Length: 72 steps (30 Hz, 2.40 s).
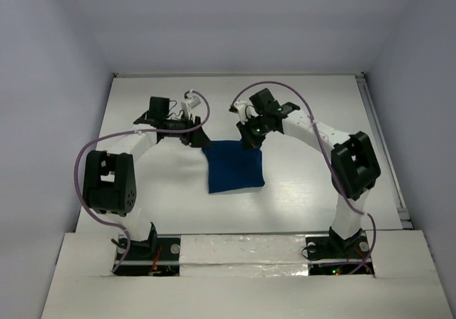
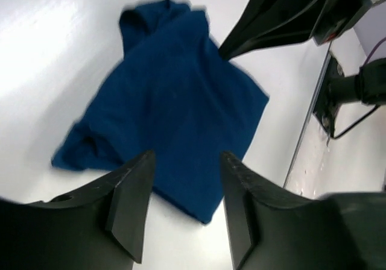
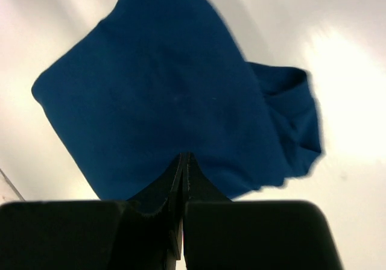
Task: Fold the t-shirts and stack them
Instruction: Fold the long partially folded tshirt into a neat square, then put the neatly folded tshirt into the corner of the board with the left arm
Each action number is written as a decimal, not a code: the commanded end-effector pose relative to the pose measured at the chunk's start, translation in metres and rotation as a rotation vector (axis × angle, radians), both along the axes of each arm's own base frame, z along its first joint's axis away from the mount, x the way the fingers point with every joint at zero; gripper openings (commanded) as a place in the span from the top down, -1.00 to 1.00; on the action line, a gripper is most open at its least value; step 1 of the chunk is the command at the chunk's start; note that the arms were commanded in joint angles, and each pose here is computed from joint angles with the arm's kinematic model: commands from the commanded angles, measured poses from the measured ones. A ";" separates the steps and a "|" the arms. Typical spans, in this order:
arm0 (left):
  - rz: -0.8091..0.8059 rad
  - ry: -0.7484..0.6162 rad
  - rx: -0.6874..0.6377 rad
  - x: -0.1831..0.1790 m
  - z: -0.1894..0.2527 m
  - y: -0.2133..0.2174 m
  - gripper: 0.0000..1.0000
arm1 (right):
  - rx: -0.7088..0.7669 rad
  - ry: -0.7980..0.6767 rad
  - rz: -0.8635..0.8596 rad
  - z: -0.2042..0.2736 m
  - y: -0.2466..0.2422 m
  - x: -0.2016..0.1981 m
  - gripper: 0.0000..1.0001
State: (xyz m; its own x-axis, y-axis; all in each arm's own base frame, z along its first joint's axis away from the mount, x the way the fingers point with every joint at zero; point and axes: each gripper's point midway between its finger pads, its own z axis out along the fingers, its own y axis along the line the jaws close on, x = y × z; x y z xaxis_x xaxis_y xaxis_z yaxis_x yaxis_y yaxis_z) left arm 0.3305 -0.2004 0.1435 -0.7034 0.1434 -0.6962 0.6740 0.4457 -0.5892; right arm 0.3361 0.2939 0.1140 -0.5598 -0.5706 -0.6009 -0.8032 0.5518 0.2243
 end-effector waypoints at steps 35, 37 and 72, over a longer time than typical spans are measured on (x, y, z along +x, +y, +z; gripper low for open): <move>0.127 0.539 0.076 -0.048 -0.153 0.020 -0.61 | -0.046 0.131 0.127 -0.056 0.063 -0.030 1.00; 0.123 0.537 0.089 -0.051 -0.159 0.013 -0.61 | -0.042 0.142 0.125 -0.057 0.064 -0.031 1.00; -0.019 0.413 0.070 0.014 -0.106 -0.031 1.00 | 0.036 -0.232 0.077 0.059 0.034 -0.015 1.00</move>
State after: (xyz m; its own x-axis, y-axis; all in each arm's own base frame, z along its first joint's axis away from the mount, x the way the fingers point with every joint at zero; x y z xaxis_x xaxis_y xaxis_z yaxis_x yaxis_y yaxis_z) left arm 0.3289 -0.2396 0.0304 -0.9386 0.1757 -0.2971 0.3444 0.4199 -0.8397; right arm 0.3010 0.3204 0.1110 -0.5159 -0.6404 -0.5690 -0.8413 0.5040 0.1954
